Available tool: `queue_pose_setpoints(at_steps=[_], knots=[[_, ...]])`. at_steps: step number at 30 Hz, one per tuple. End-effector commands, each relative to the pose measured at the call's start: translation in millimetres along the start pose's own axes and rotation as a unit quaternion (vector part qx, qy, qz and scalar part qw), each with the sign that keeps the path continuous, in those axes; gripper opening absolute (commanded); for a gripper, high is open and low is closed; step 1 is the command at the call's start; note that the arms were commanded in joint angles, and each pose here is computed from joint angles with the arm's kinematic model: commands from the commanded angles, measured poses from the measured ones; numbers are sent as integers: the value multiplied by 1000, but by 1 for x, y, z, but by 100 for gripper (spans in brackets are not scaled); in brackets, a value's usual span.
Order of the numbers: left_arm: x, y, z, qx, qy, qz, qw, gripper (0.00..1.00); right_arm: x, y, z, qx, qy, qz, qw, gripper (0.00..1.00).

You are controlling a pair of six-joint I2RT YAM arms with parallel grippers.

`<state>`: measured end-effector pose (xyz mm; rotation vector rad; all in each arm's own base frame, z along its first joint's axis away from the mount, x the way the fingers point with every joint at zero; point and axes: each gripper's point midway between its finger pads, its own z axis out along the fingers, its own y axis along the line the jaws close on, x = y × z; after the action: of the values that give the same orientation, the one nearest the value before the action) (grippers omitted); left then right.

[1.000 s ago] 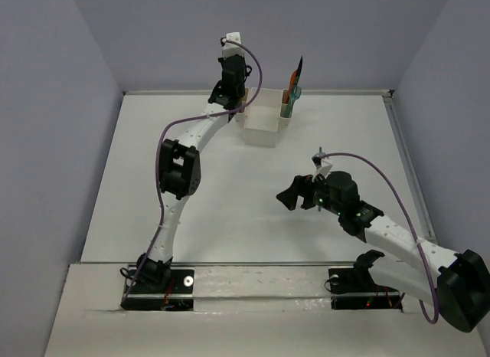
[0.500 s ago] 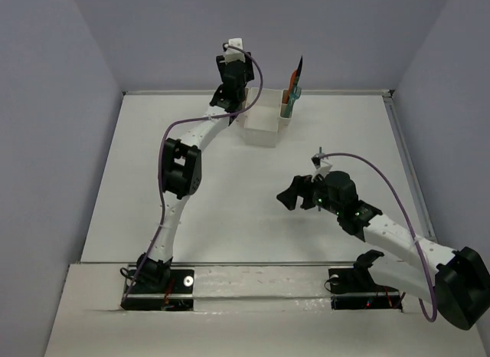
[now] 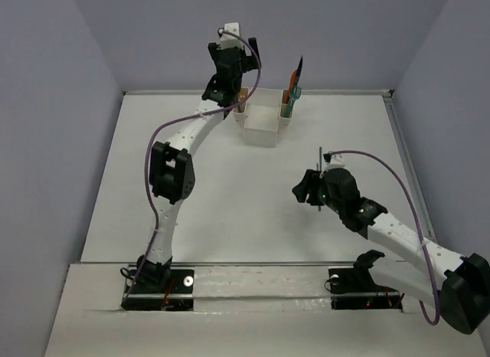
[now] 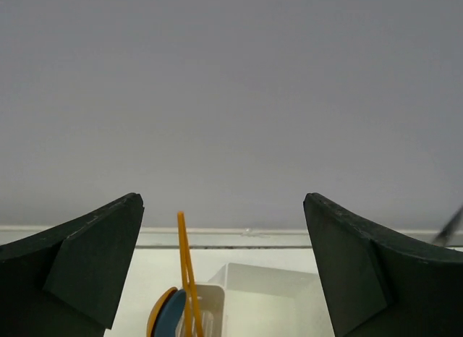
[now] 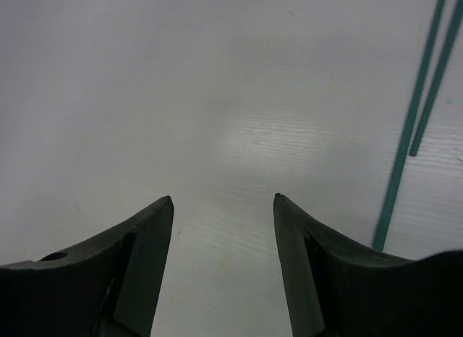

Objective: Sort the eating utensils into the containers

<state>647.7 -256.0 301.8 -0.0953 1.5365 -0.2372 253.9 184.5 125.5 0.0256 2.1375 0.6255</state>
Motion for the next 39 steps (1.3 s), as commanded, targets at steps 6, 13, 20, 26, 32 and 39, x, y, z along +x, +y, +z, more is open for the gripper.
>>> queue_pose_setpoints(at_steps=[6,13,20,26,32,39], knots=[[-173,-66,-157,176,-74,-180,965,96,-35,-78,3,204,-16,46,978,44],[-46,-73,-275,223,38,-221,949,97,-30,-111,27,257,38,46,965,44],[31,-44,-333,223,119,-213,944,98,6,-119,21,272,106,57,955,46],[61,-25,-360,220,158,-203,941,98,39,-127,14,289,160,71,941,40],[72,-20,-366,224,165,-193,941,98,58,-132,11,297,180,83,934,38],[75,-23,-367,234,166,-192,938,98,76,-133,20,296,218,77,927,17]])
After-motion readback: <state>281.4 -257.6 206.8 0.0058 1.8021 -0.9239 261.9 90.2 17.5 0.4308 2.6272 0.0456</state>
